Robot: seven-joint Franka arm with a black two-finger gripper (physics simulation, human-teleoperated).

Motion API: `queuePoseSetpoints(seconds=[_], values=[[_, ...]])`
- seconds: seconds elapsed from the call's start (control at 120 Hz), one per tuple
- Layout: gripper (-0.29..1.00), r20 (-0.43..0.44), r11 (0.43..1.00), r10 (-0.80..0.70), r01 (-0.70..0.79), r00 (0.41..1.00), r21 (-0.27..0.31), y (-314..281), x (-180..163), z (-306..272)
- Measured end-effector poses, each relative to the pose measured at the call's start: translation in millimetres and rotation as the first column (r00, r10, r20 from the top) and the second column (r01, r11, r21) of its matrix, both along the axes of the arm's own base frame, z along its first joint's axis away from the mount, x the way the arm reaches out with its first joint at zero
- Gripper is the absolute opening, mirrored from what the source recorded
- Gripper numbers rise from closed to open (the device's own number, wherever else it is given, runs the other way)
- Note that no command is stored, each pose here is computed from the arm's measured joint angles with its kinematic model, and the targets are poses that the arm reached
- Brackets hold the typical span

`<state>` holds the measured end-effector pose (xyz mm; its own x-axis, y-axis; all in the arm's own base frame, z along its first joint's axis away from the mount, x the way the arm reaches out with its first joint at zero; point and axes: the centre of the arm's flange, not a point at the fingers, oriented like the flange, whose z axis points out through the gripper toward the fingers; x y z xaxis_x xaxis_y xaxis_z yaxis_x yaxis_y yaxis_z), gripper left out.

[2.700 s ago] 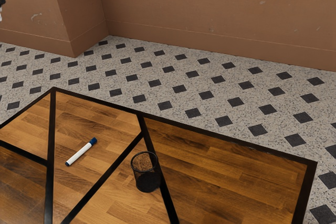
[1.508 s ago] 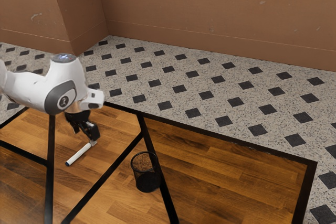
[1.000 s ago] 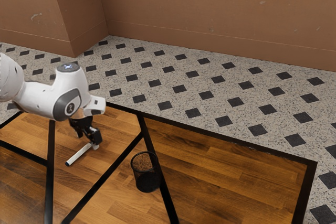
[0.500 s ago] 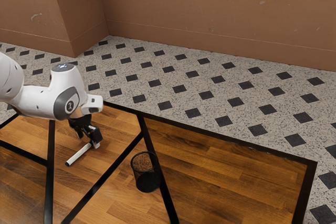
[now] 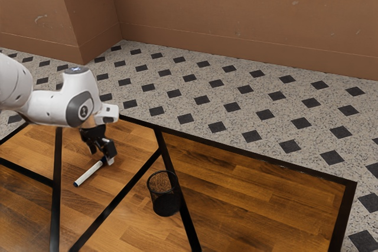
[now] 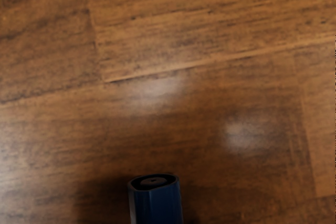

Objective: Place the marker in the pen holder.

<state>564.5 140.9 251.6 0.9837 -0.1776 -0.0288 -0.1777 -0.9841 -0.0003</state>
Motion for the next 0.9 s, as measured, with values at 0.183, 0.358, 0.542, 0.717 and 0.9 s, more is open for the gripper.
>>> queuePoseSetpoints(seconds=[0.183,0.358,0.542,0.717,0.9], values=[[0.70,-0.053,1.000,0.000,-0.001,0.999,-0.021,4,13,-3],[0.70,-0.120,0.999,-0.003,-0.002,0.993,-0.043,4,13,-9],[0.50,-0.168,0.998,-0.007,-0.003,0.986,-0.058,5,7,-13],[0.30,-0.176,0.998,-0.009,-0.002,0.984,-0.060,7,8,-10],[0.22,-0.182,0.998,-0.012,0.000,0.983,-0.063,7,9,-10]])
